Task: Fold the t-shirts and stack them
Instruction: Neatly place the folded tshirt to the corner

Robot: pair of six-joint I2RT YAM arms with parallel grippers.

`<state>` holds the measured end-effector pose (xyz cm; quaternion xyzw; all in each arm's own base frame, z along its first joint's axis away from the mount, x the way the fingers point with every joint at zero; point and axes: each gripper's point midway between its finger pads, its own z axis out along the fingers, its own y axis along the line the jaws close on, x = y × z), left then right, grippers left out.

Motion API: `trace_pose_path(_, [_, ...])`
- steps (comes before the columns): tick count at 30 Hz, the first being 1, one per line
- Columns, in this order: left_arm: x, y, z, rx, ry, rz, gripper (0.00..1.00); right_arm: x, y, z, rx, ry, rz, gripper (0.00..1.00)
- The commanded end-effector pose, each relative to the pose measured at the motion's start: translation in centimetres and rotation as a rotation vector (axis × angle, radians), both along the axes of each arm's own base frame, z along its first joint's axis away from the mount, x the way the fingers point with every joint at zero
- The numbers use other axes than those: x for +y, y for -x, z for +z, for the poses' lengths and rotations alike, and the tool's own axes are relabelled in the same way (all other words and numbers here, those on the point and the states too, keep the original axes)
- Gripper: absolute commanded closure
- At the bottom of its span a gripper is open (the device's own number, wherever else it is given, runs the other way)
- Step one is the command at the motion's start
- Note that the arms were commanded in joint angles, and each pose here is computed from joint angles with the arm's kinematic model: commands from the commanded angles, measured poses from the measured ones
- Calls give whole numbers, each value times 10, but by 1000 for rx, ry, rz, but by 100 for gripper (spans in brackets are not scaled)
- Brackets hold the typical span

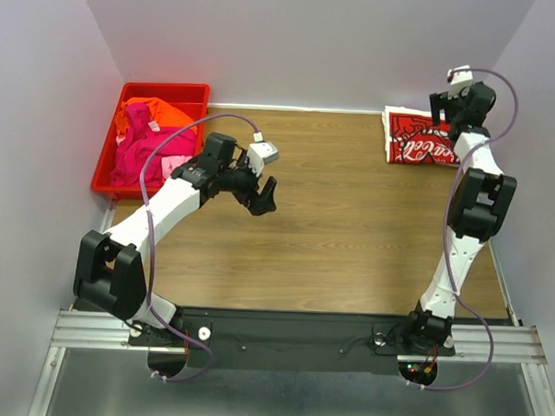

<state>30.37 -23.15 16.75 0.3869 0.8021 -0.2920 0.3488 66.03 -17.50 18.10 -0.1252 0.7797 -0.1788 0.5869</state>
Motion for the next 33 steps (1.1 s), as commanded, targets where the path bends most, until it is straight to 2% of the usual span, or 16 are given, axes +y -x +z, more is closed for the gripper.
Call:
trace_pose_path(1, [5,-24,60,-143,85,64,1,25,33,85,-45,-168,28,0])
trace_pose_path(3, [8,-33,78,-178,99,92,1,41,52,113,-46,-225,69,0])
trace_pose_path(7, [19,-54,102,-212,89,193,1,74,93,116,88,-378,129,0])
trace_pose_path(8, [20,-57,111,-227,93,200,1,83,108,136,75,-394,149,0])
trace_pose_path(12, [29,-67,114,-235,79,265,1,110,155,143,145,-516,165,0])
trace_pose_path(15, [37,-69,102,-207,59,310,1,136,194,126,232,-625,201,0])
trace_pose_path(18, [49,-61,73,-149,-5,342,1,158,237,87,365,-718,212,0])
trace_pose_path(20, [60,-50,42,-93,-54,350,1,165,258,71,416,-717,216,0])
trace_pose_path(21, [63,-43,37,-93,-59,344,1,169,273,44,478,-735,201,0])
trace_pose_path(22, [66,-39,31,-97,-72,338,1,171,286,47,469,-707,219,0])
trace_pose_path(25, [75,-23,9,-75,-102,350,1,179,318,8,551,-711,211,0])
trace_pose_path(26, [80,-22,5,-83,-125,364,1,181,329,9,546,-702,216,0])
trace_pose_path(29, [96,-15,-5,-97,-164,409,1,183,353,-8,580,-681,197,0])
trace_pose_path(33, [102,-9,15,-169,-132,427,1,178,368,-13,563,-629,165,0])
